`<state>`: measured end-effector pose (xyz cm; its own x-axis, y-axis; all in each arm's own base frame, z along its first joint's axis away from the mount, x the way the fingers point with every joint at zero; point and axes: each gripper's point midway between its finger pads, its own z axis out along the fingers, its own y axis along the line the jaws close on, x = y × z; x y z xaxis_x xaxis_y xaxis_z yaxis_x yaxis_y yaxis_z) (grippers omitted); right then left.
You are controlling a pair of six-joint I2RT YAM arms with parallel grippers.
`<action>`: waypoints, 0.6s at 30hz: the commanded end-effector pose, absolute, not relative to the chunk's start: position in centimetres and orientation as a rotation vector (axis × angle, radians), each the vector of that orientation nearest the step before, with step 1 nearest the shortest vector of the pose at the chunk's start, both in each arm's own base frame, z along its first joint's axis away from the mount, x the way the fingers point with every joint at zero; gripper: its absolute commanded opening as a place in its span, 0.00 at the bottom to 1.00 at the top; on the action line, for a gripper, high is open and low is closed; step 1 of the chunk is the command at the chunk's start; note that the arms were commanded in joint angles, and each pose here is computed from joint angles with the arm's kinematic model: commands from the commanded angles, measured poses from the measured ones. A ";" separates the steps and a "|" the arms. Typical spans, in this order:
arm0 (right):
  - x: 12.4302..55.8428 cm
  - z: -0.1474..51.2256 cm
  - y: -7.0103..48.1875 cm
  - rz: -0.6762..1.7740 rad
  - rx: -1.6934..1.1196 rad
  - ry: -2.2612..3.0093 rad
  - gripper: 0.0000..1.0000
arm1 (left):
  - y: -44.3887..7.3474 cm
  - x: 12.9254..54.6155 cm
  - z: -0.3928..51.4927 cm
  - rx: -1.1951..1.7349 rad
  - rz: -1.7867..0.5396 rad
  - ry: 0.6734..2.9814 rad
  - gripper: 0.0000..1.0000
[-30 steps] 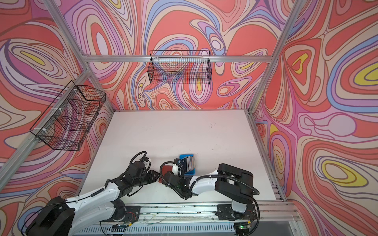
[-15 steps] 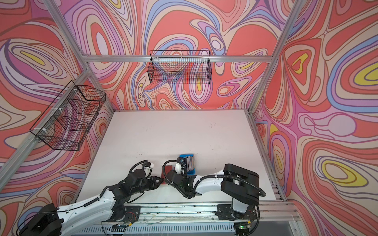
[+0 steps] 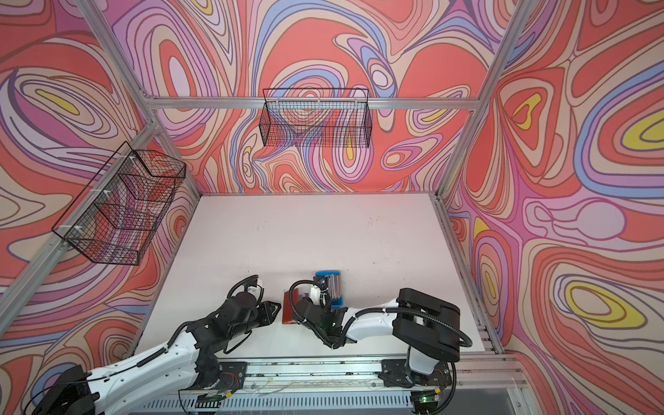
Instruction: Put the credit cards into the card holder
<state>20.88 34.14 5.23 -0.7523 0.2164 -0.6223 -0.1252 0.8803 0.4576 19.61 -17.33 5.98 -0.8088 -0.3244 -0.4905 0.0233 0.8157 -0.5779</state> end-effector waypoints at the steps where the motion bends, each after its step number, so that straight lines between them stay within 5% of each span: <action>1: 21.2 5.6 33.5 0.605 0.071 2.327 0.00 | -16.7 19.9 5.4 -0.204 -0.693 2.440 0.29; 18: 21.2 4.8 34.4 0.622 0.062 2.345 0.00 | -18.7 20.8 4.4 -0.129 -0.716 2.472 0.28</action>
<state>20.85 34.25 5.07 -0.7538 0.2050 -0.6243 -0.1342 0.8820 0.4517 19.96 -17.92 3.30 -0.8535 -0.2295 -0.4678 0.0394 0.8668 -0.4970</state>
